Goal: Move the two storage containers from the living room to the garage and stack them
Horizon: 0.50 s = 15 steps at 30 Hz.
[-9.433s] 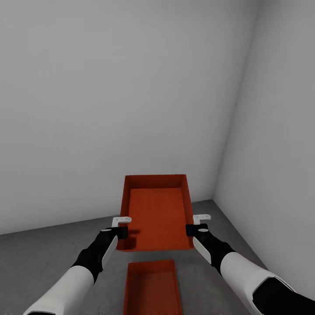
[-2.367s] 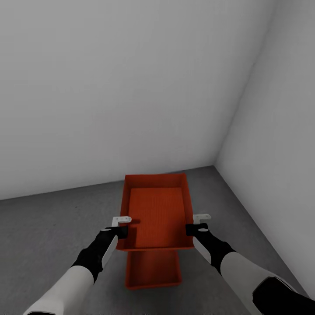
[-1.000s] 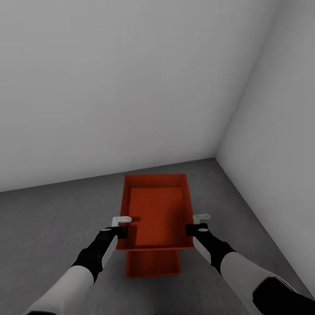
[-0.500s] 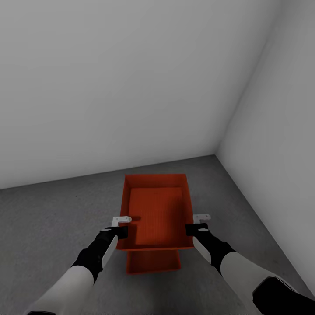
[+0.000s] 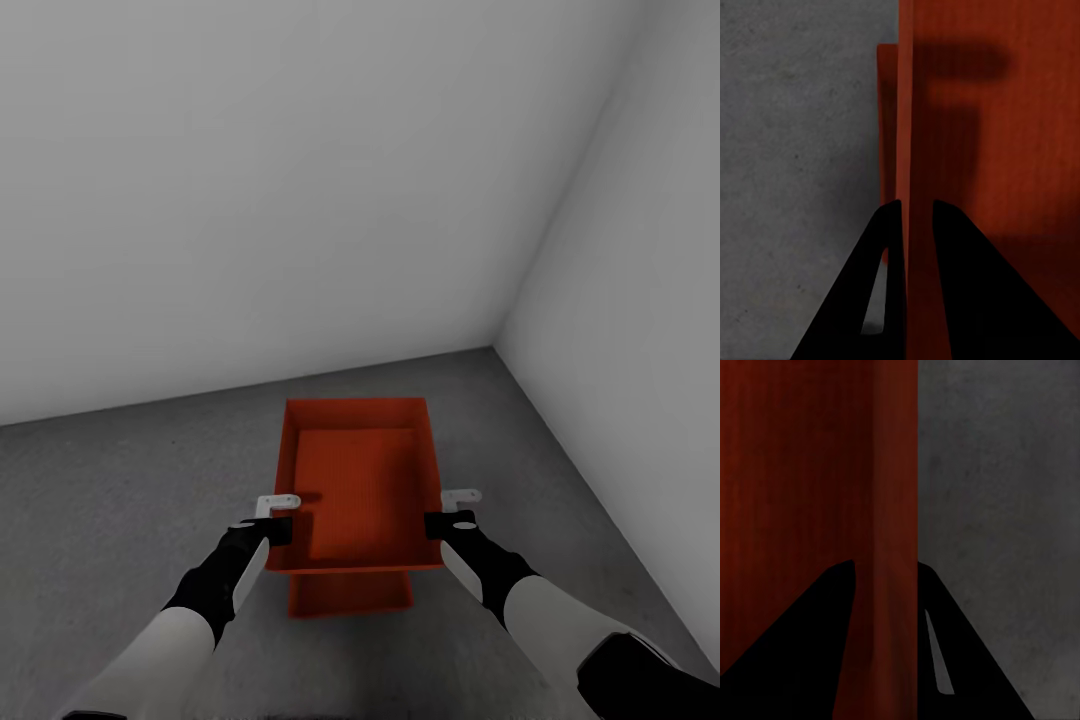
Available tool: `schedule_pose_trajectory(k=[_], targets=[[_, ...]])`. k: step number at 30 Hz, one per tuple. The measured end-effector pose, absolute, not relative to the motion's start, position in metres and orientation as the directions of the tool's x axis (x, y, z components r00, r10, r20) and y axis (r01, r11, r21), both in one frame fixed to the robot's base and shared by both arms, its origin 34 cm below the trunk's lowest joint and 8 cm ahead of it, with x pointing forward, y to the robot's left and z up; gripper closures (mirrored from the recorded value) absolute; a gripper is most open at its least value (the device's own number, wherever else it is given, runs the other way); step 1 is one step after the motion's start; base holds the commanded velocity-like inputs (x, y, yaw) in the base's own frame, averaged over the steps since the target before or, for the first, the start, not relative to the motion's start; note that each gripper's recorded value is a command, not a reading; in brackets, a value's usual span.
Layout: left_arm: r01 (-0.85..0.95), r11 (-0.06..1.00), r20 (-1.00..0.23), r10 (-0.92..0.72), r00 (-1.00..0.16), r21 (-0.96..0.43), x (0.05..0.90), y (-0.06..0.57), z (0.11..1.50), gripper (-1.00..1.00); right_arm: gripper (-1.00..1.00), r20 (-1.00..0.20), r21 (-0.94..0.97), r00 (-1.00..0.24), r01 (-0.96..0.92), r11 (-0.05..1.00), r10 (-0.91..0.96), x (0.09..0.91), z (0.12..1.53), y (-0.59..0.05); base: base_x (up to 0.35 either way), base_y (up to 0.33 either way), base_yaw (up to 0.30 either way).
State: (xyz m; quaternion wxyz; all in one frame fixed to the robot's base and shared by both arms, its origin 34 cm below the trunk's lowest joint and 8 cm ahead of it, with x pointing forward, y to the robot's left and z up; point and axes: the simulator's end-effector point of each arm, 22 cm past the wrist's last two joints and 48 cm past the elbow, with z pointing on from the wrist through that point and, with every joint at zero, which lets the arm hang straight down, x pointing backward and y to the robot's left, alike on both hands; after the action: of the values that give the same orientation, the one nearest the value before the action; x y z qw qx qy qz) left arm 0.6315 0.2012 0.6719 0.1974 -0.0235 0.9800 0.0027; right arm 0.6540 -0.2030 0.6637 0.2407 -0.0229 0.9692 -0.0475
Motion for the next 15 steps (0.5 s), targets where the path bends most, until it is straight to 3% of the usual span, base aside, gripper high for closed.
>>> schedule_pose_trajectory(k=[15], targets=[[-0.047,0.999,-0.365,-0.045,-0.930,-0.003,0.624,0.201,0.660,1.00,1.00,-0.443,-0.102,-0.894,-0.024,0.994,-0.067,0.646,0.651,-0.203,0.000,0.000,0.000]])
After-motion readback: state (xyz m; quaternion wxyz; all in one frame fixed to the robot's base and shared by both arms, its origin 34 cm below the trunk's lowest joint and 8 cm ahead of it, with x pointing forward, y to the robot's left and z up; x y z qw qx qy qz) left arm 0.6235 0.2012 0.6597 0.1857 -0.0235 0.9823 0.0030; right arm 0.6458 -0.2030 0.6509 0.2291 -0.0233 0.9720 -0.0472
